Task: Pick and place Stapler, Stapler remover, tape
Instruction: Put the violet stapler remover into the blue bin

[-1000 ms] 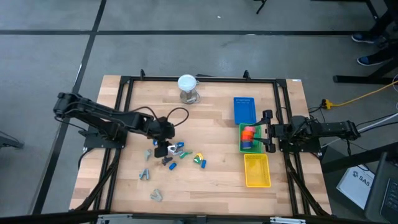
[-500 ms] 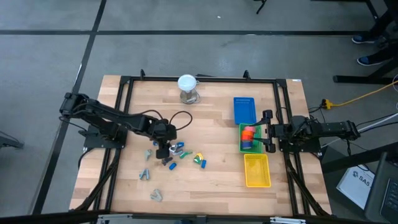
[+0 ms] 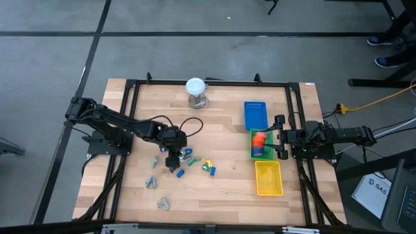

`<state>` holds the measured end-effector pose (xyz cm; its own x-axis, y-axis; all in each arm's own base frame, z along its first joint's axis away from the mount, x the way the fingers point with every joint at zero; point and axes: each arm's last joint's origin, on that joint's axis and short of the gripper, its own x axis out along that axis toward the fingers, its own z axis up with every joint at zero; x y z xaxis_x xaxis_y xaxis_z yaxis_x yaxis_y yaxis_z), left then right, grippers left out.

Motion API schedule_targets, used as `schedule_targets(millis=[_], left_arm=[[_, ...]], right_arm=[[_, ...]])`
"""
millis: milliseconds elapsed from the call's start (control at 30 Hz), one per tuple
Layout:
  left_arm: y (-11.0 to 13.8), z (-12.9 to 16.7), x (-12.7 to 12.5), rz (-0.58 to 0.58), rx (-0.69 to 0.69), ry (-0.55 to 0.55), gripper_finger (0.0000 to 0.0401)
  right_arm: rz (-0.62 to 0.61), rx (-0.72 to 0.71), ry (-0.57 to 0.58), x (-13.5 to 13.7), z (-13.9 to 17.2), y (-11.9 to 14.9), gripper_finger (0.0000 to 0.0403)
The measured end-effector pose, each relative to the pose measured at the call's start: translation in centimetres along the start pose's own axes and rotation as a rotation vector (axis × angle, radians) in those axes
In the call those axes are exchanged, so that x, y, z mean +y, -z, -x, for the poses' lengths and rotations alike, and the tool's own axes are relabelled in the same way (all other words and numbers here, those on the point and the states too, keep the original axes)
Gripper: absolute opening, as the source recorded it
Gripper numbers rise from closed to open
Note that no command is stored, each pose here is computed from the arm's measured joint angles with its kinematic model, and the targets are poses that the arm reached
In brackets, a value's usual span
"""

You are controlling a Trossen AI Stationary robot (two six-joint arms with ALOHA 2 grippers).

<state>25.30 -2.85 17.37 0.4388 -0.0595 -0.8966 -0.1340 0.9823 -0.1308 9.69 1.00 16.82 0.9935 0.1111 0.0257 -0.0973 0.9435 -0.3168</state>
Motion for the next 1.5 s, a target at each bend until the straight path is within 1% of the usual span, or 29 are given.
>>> schedule_targets(millis=[367,600,700,833,1033,1333,1433,1500], left_arm=[[0.1,0.0,0.0,-0.002,0.007,0.007,0.001],[0.0,0.0,0.0,-0.003,0.002,0.009,0.0004],[-0.6,0.4,-0.2,-0.016,-0.016,0.012,0.0004],[-2.2,1.4,-0.6,-0.077,-0.085,-0.013,0.0003],[-5.1,3.2,-0.7,-0.201,-0.228,-0.121,0.0003],[-8.6,5.0,-0.1,-0.308,-0.512,-0.157,0.0003],[-9.5,5.0,0.3,-0.34,-0.589,-0.172,0.0003],[-9.9,4.6,0.6,-0.356,-0.611,-0.168,0.0003]], right_arm=[[0.0,0.0,0.0,0.0,0.0,0.0,0.0259],[0.0,0.0,0.0,0.0,0.0,0.0,0.0259],[0.0,0.0,0.0,0.0,0.0,0.0,0.0259],[0.0,0.0,0.0,0.0,0.0,0.0,0.0259],[0.0,0.0,0.0,0.0,0.0,0.0,0.0259],[0.0,0.0,0.0,0.0,0.0,0.0,0.0259],[0.0,0.0,0.0,0.0,0.0,0.0,0.0259],[0.0,0.0,0.0,0.0,0.0,0.0,0.0259]])
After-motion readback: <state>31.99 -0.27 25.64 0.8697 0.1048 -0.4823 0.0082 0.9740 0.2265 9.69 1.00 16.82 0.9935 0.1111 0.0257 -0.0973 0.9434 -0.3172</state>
